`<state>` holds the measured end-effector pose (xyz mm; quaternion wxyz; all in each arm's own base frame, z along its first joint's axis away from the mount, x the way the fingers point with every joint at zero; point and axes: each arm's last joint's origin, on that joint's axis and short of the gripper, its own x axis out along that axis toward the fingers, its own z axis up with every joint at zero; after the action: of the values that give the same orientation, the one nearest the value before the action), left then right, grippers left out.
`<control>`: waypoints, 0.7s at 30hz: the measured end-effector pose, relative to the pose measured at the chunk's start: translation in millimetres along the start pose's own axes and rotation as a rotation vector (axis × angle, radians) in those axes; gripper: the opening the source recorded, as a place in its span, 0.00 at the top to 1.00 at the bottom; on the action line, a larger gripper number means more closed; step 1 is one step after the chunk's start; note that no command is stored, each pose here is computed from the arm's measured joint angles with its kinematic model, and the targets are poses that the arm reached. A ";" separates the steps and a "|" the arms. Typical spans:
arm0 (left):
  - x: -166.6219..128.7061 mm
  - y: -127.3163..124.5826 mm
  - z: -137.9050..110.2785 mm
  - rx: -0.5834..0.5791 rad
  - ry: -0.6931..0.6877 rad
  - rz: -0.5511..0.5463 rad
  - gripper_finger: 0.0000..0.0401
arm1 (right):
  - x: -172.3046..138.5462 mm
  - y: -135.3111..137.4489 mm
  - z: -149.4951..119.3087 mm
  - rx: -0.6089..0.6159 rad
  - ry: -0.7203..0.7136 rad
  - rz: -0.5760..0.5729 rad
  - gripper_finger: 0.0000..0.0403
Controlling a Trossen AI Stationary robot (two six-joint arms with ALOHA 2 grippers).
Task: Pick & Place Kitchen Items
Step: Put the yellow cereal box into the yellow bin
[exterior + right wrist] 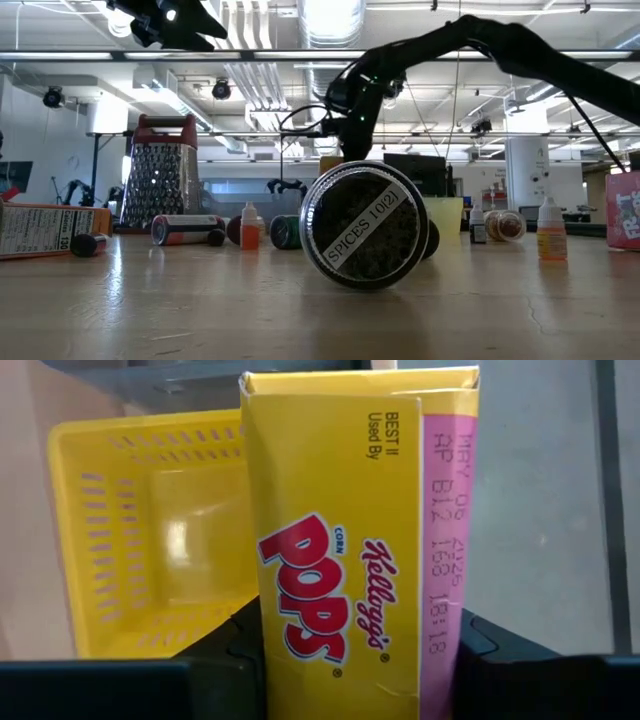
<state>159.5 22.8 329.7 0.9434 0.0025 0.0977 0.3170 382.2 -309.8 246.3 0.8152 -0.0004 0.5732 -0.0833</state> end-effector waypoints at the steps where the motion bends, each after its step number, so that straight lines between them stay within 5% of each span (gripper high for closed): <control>1: 0.0 -0.1 0.0 0.000 0.000 -0.001 0.20 | 0.8 0.1 0.0 -0.001 0.002 0.000 0.63; 21: -0.1 0.0 0.0 0.000 0.000 -0.001 0.20 | 9.3 2.7 -4.1 0.008 0.034 0.024 0.62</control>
<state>159.4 22.7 329.7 0.9436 0.0024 0.0975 0.3165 381.9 -308.0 236.0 0.8063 0.0111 0.5865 -0.0761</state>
